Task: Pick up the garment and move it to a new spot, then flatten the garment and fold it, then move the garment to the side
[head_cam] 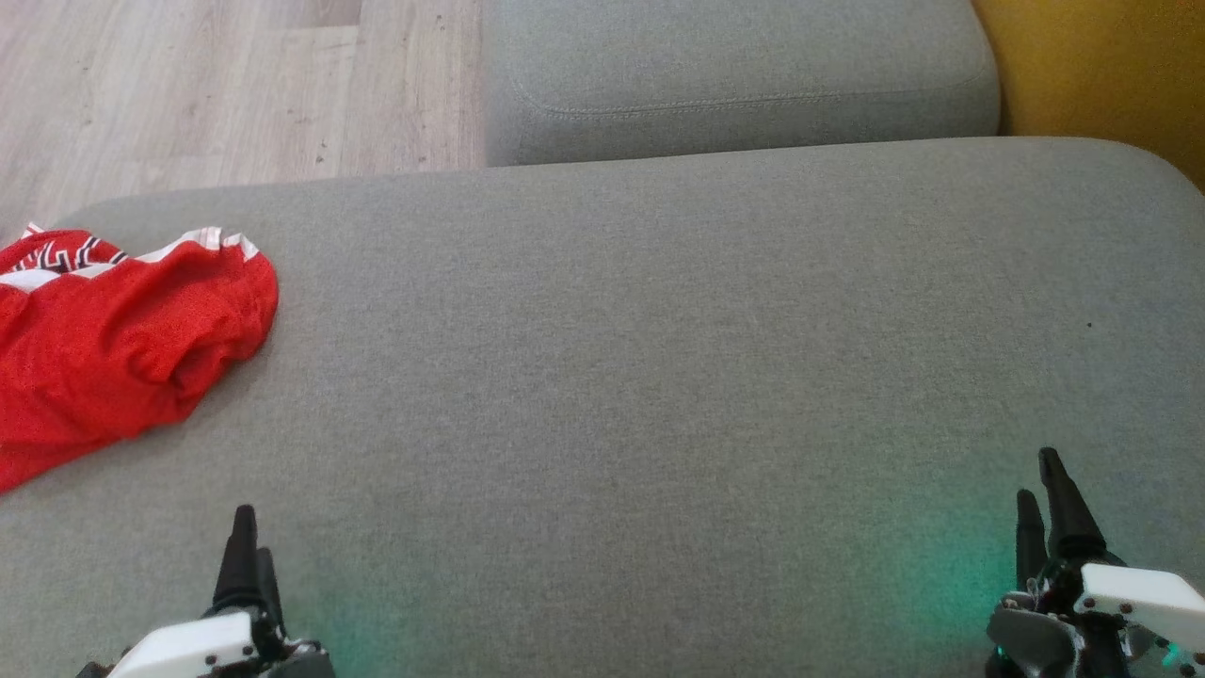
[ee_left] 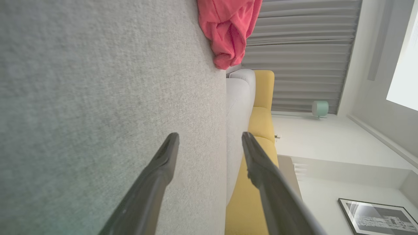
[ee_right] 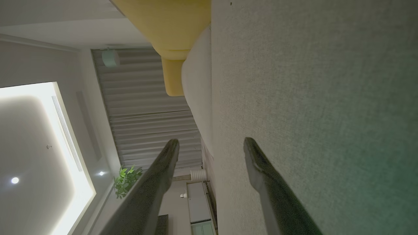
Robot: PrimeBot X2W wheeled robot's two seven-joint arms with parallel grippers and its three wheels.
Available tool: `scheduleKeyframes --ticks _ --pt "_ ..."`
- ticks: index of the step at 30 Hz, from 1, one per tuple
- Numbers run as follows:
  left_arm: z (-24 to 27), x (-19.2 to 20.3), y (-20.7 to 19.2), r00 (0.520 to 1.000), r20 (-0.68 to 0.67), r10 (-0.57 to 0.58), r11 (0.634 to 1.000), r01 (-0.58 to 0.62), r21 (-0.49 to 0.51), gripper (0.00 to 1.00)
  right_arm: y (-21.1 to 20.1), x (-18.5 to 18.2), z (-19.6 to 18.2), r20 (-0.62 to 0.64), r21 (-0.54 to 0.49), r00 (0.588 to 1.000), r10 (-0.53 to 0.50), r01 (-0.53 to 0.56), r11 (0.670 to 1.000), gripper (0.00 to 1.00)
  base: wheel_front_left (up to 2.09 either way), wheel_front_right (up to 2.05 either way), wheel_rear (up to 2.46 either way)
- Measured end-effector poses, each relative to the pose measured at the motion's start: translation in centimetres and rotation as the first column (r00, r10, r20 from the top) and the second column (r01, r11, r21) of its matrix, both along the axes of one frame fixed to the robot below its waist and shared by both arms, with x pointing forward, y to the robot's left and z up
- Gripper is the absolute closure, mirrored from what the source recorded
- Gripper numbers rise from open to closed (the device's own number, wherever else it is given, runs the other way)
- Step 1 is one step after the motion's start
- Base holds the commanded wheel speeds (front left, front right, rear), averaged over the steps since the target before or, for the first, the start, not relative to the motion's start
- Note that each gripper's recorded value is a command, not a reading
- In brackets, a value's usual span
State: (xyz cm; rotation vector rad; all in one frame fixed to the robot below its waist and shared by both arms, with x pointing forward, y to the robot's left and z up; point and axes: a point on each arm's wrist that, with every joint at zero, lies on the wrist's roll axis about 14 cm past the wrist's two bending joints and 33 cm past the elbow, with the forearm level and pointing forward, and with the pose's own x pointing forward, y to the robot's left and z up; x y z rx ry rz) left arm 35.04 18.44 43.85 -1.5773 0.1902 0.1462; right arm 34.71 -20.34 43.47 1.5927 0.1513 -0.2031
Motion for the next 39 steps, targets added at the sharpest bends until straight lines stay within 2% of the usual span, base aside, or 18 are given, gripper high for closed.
scheduleKeyframes --ticks 10,20,23,29,39 --pt "0.9 0.2 -0.5 1.000 0.019 -0.012 0.999 0.011 0.051 0.00 -0.1 0.1 0.5 0.013 -0.058 1.000 -0.003 0.003 0.998 0.00 0.00 0.00 0.00" --pt "1.7 0.4 -1.2 0.999 0.025 -0.046 0.983 0.041 0.177 0.00 -0.1 0.5 1.8 0.041 -0.208 0.999 0.024 -0.014 0.978 0.00 0.00 0.00 0.00" --pt "1.8 0.4 -1.3 0.998 0.023 -0.055 0.974 0.049 0.223 0.00 0.1 0.7 2.1 0.047 -0.262 0.998 0.041 -0.027 0.965 0.00 0.00 0.00 0.00" --pt "1.7 0.4 -1.8 0.996 0.011 -0.085 0.942 0.077 0.327 0.00 1.0 1.0 2.9 0.054 -0.415 0.994 0.099 -0.068 0.907 0.00 0.00 0.00 0.00" --pt "2.1 0.4 -2.2 0.992 0.005 -0.124 0.867 0.105 0.488 0.00 1.2 0.6 2.8 0.036 -0.540 0.991 0.126 -0.087 0.837 0.00 0.00 0.00 0.00"
